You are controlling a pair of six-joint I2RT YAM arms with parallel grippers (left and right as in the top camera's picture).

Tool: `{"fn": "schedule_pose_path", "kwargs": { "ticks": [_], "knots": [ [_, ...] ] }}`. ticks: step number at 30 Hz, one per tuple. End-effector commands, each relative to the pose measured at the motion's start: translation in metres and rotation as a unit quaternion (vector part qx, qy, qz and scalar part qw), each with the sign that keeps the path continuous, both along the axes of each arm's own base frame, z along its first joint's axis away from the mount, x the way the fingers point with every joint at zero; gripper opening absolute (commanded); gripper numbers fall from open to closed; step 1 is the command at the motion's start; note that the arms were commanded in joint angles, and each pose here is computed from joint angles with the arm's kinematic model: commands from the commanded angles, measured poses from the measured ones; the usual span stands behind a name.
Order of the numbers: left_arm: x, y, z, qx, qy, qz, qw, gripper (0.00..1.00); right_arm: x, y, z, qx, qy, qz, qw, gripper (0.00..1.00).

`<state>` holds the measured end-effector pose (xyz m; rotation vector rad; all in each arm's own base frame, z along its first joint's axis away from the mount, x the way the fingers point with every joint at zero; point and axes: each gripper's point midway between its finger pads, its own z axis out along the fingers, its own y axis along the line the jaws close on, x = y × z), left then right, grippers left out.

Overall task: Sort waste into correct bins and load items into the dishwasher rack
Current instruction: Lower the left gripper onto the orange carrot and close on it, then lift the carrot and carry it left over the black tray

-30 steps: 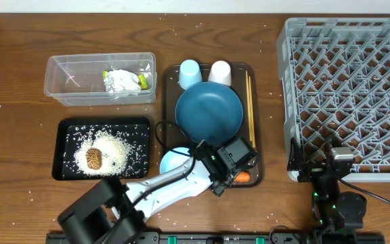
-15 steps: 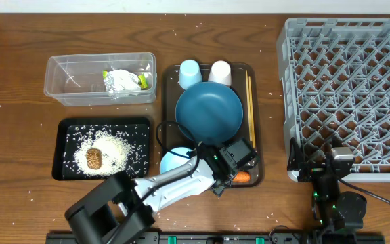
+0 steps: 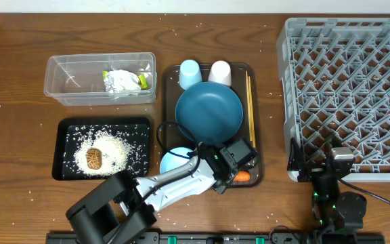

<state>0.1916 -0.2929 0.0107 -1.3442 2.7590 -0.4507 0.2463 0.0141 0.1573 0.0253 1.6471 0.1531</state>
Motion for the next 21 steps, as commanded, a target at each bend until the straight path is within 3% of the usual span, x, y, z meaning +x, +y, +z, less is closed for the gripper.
{"fn": "schedule_pose_path", "kwargs": {
  "ticks": [1,9,21],
  "knots": [
    [0.0028,0.0020,-0.0028,0.009,-0.005,0.006,1.000,0.58,0.0000,-0.0018,-0.0013,-0.007,0.001,-0.004,1.000,0.99],
    [0.0059,0.0048,-0.0045,0.018,-0.013,0.009,1.000,0.49,0.0000,-0.0018,-0.0013,-0.007,0.001,-0.004,1.000,0.99],
    [-0.0006,0.0005,-0.0047,0.006,0.004,0.003,1.000,0.47,0.0000,-0.0018,-0.0013,-0.007,0.001,-0.004,1.000,0.99]
  ]
}}
